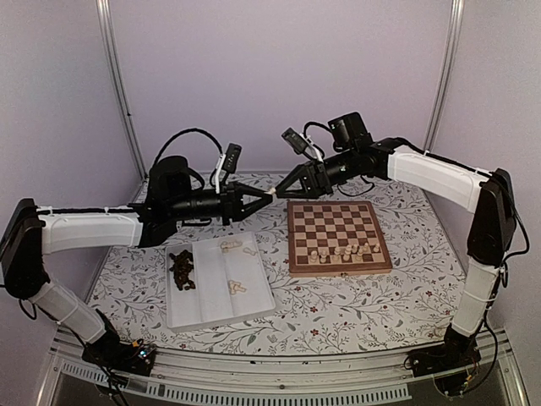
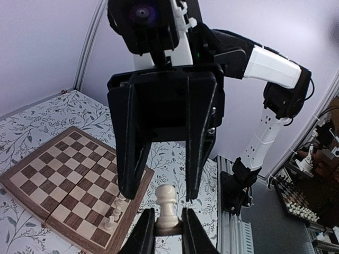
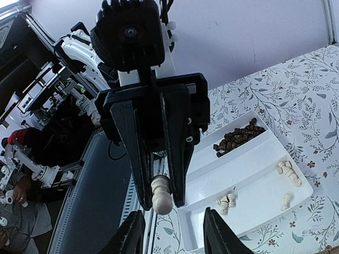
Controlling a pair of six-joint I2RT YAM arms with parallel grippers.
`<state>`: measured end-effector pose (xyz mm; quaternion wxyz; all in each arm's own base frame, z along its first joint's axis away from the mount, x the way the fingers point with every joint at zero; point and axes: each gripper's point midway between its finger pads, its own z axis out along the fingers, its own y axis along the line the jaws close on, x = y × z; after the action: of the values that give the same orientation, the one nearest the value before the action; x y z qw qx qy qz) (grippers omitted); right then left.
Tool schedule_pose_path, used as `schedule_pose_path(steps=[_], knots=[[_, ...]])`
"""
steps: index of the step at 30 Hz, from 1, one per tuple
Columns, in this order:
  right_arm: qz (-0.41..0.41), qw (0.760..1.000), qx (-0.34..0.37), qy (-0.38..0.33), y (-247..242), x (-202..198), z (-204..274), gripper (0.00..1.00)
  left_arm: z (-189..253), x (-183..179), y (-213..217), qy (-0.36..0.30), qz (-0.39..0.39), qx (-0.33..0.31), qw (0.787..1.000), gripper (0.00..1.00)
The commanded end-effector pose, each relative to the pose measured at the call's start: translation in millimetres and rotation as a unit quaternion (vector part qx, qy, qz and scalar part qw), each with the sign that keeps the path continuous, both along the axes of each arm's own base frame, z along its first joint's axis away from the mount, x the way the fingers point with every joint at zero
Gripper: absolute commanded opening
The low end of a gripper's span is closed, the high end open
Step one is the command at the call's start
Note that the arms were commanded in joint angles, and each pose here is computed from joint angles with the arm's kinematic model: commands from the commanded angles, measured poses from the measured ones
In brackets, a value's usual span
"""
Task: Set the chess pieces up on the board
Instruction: Place the chess piece on the chessboard.
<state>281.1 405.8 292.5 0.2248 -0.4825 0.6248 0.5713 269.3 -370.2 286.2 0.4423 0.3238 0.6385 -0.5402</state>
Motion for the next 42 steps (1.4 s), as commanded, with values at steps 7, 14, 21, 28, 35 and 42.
schedule_pose_path(steps=[7,14,21,28,35,42], knots=[[0.027,0.999,0.024,0.006,9,-6,13,0.32,15,-3,-13,-0.019,-0.014,-0.017,1.0,0.16],[0.033,0.999,0.028,0.001,8,-11,16,0.23,9,-1,-16,-0.015,-0.013,-0.011,1.0,0.16],[0.039,0.999,0.029,0.002,8,-15,16,0.13,8,3,-17,-0.012,-0.007,-0.011,1.0,0.16],[0.037,0.999,0.023,0.006,9,-16,10,0.14,10,5,-17,-0.016,0.0,-0.016,1.0,0.16],[0.03,0.999,0.016,0.012,11,-13,5,0.19,10,6,-16,-0.019,0.006,-0.019,1.0,0.16],[0.033,0.999,0.014,0.017,13,-13,2,0.12,9,8,-15,-0.019,0.011,-0.019,1.0,0.16]])
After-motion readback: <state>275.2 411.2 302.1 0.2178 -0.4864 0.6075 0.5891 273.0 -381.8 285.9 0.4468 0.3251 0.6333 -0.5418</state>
